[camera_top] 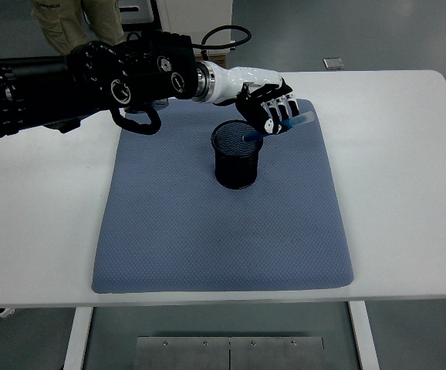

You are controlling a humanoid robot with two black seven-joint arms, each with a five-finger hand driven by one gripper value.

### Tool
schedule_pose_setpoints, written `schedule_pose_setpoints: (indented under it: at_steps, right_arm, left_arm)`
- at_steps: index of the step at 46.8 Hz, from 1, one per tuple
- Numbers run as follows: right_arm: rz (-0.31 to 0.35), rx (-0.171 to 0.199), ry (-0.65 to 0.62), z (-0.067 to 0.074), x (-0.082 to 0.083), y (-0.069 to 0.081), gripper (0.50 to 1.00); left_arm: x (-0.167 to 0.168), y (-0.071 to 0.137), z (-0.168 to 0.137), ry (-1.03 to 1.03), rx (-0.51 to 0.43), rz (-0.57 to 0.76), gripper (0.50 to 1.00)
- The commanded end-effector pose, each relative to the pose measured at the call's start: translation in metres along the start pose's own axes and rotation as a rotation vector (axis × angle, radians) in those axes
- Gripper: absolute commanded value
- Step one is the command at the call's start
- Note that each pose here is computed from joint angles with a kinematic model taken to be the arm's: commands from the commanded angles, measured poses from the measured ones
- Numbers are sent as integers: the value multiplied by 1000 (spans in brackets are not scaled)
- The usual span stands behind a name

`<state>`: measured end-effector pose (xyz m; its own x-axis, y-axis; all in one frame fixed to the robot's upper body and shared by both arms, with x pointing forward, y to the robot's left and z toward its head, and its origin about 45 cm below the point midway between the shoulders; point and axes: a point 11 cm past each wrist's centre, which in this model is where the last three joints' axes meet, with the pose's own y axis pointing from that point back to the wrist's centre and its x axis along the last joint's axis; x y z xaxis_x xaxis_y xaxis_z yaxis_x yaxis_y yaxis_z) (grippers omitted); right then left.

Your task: Left hand places marker in pen holder

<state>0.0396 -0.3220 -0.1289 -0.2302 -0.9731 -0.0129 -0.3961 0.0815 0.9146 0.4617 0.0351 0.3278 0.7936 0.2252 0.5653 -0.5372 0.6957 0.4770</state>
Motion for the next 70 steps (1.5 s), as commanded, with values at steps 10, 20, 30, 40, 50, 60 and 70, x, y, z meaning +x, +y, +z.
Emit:
schedule_pose_setpoints:
  at_steps: [10, 20, 30, 40, 50, 60, 70]
  right_arm:
    - [0, 0, 0, 0, 0, 0, 1000]
    - [0, 0, 0, 0, 0, 0, 1000]
    - [0, 0, 0, 0, 0, 0, 1000]
    - [0, 0, 0, 0, 0, 0, 1000]
    - [0, 0, 0, 0, 0, 0, 1000]
    - [0, 0, 0, 0, 0, 0, 1000]
    - [0, 1, 0, -1, 0, 0, 1000]
  left_arm:
    - [0, 0, 0, 0, 0, 0, 1000]
    - [9, 6, -4, 1, 8, 21, 1000]
    - [29, 18, -16, 18, 27, 90, 1000]
    - [67, 55, -64, 99, 71, 256, 1000]
    - [90, 92, -132, 325, 65, 448, 1000]
    - [104, 119, -181, 540, -16, 648, 1000]
    - [86, 147, -232, 679, -86, 773, 1000]
